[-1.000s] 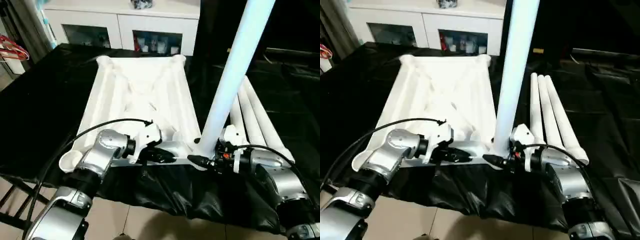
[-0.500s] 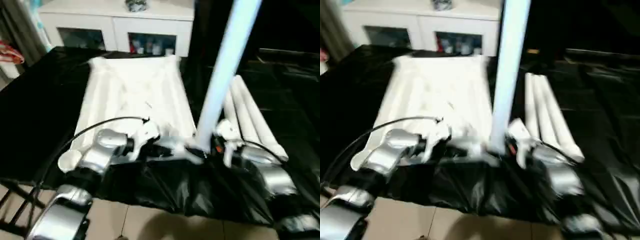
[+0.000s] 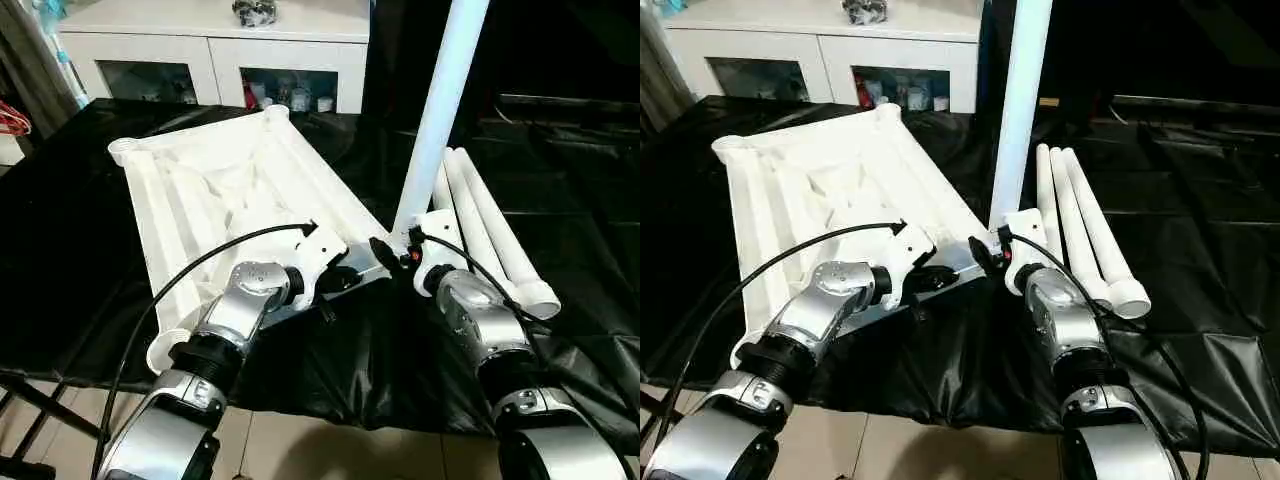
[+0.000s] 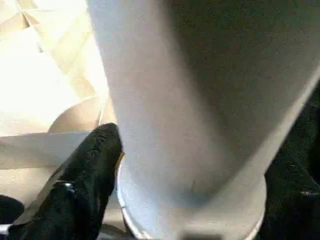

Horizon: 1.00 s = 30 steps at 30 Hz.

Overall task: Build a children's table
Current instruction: Rotate leg to tighten

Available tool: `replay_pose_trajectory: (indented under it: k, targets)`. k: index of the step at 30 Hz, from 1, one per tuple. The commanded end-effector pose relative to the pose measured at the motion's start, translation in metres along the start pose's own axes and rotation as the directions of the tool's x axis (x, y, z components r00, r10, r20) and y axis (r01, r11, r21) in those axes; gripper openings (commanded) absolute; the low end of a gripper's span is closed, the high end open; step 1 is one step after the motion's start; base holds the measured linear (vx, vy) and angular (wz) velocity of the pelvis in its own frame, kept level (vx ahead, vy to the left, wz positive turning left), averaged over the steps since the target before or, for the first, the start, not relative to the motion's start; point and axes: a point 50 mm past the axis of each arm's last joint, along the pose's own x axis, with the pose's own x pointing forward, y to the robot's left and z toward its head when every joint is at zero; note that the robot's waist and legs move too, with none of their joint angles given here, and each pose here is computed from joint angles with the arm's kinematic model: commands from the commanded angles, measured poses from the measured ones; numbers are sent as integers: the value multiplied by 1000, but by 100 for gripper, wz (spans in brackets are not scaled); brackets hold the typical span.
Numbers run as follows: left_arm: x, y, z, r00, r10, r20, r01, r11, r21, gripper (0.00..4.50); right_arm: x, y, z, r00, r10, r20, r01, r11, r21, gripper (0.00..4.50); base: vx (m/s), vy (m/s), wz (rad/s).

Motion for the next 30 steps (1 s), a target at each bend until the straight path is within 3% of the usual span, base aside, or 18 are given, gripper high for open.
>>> replay_pose_trajectory:
  k: [1, 3, 9, 10, 19, 30]
  targets:
    - [8, -12, 18, 995, -77, 71, 73, 996, 48, 0, 5, 39, -28, 975, 195, -108, -192, 981, 39, 381, 0, 0, 0]
    - [5, -11, 16, 993, -98, 63, 95, 994, 53, 0, 3, 38, -26, 965, 246, -87, -244, 969, 29, 381, 0, 0, 0]
    - [-8, -9, 9, 975, -216, 43, 213, 974, 75, 0, -22, 40, -20, 849, 525, -54, -527, 850, -21, 381, 0, 0, 0]
    - [-12, -8, 8, 968, -249, 40, 245, 965, 94, 0, -30, 39, -20, 810, 584, -62, -586, 810, -16, 381, 0, 0, 0]
    - [-26, -5, 2, 934, -358, -12, 357, 925, 129, 0, -64, 34, -25, 644, 748, -162, -761, 647, -37, 381, 6, 2, 0]
    - [-30, -2, -2, 920, -388, -49, 391, 909, 141, 0, -71, 37, -26, 597, 774, -211, -796, 605, -30, 298, 0, 0, 0]
